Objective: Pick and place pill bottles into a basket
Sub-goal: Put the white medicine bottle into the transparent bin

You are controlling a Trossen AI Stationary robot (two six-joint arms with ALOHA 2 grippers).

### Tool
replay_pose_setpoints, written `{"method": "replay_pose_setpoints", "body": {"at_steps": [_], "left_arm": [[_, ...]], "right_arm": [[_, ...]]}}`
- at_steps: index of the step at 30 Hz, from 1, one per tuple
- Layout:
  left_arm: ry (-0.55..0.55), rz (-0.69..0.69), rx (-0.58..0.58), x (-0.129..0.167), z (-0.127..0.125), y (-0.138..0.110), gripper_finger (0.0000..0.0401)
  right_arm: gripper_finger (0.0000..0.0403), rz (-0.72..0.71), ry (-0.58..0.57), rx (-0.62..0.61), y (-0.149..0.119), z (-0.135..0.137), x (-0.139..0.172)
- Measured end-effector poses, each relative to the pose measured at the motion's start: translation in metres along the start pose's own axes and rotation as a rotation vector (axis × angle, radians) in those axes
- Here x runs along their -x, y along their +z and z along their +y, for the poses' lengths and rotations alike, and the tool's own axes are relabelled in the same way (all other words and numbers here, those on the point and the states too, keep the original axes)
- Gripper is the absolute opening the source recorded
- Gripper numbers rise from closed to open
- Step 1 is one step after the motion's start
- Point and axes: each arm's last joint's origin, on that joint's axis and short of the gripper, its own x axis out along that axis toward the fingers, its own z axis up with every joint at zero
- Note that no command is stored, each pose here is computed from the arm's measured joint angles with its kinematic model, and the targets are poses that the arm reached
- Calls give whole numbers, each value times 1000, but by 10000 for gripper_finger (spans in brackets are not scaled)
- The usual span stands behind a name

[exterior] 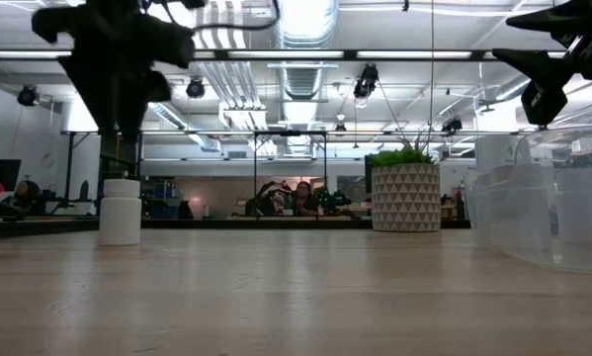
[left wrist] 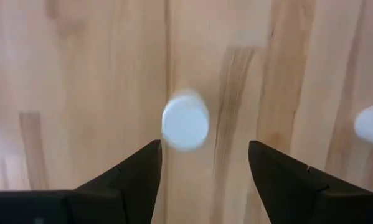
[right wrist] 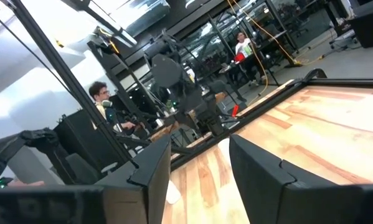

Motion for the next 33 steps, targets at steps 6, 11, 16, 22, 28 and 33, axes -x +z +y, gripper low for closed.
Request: {"method": "replay_pose_setpoints", "body": {"at_steps": [6,11,16,22,28,33], "left_arm": [[-6,-80,-57,-2,-1,10,221],[23,-100,-54,2,0,8,221],[68,-100,-23,2,2,8,221],[68,-96,-14,1,2,7,221],[67,-77,13,-3,2,4,224],[70,-63,35,-7,3,2,253]], "right_arm": [[157,2,-2,2,0,0,0],[157,2,-1,2,0,0,0],[155,2,-1,2,0,0,0],[157,2,-1,2,0,0,0],[151,3,-1,2,0,0,0],[148,3,-1,2,0,0,0]]}}
